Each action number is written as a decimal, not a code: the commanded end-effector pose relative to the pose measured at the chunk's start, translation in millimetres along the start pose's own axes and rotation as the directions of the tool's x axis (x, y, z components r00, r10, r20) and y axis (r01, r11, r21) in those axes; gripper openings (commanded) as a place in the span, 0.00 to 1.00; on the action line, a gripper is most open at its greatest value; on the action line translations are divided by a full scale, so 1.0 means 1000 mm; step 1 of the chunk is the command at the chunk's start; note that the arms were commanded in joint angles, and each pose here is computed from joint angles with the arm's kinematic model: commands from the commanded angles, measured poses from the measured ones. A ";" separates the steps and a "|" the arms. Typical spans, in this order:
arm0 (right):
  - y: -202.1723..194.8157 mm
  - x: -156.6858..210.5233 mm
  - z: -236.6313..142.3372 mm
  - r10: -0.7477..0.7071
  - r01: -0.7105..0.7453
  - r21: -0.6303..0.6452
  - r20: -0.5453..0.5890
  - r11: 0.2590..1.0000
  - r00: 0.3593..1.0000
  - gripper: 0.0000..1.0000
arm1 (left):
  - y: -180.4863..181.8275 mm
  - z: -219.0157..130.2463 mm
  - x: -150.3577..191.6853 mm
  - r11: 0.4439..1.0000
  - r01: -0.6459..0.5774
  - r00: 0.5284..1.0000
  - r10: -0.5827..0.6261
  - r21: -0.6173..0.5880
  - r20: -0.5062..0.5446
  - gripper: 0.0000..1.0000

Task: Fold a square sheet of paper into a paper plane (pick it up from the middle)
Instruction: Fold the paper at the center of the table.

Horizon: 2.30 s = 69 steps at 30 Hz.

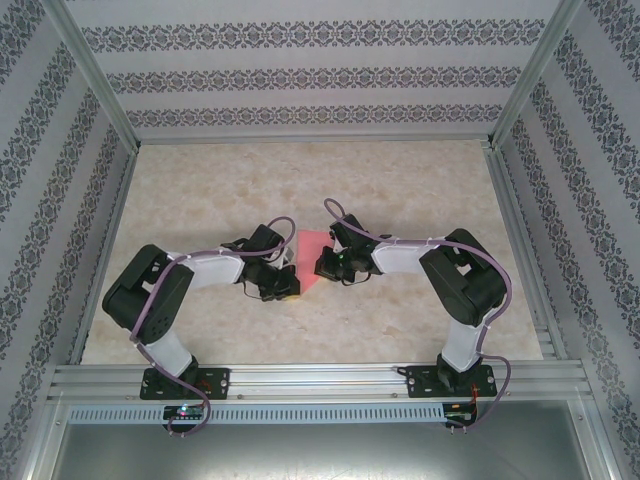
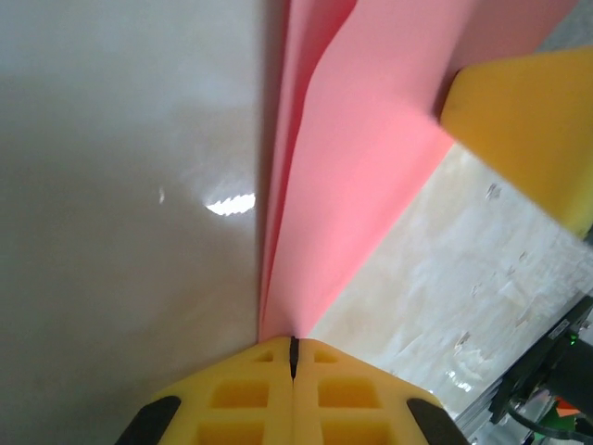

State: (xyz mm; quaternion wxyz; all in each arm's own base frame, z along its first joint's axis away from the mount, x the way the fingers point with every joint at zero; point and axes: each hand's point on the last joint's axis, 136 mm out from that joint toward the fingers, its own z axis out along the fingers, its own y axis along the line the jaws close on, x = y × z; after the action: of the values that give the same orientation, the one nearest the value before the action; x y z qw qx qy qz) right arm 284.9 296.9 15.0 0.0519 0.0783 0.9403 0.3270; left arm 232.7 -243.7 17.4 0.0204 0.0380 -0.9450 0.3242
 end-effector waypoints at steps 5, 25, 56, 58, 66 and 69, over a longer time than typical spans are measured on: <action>-0.042 0.000 0.001 0.082 -0.083 0.149 0.016 0.985 0.997 0.00 | 0.003 -0.020 0.033 0.998 -0.034 0.995 0.029 -0.054 -0.091 0.00; 0.020 -0.010 -0.010 -0.092 0.094 -0.039 0.053 0.995 0.994 0.00 | -0.010 0.014 -0.013 1.000 0.027 1.000 -0.027 -0.011 0.003 0.00; 0.019 0.039 0.008 0.016 -0.019 -0.059 -0.055 0.998 0.998 0.00 | 0.024 0.018 0.003 0.988 0.081 0.996 -0.085 -0.131 -0.024 0.00; 0.018 0.043 0.011 0.029 -0.033 -0.057 -0.069 0.998 0.997 0.00 | 0.024 0.018 0.002 0.988 0.082 0.996 -0.086 -0.133 -0.024 0.00; -0.020 0.023 0.012 0.035 -0.033 0.062 -0.033 0.998 0.999 0.00 | 0.038 0.017 0.013 0.974 0.106 0.991 -0.119 -0.199 -0.057 0.00; -0.033 -0.005 0.001 0.004 -0.006 0.094 0.022 0.996 1.000 0.00 | 0.048 0.017 0.022 0.964 0.117 0.986 -0.141 -0.238 -0.085 0.00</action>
State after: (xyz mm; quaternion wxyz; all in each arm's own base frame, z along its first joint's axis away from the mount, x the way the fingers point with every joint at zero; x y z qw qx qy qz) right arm 267.4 309.2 15.7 0.0384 0.0749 0.9342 0.3466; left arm 248.2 -255.3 16.2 0.0230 0.0543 -0.9455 0.3203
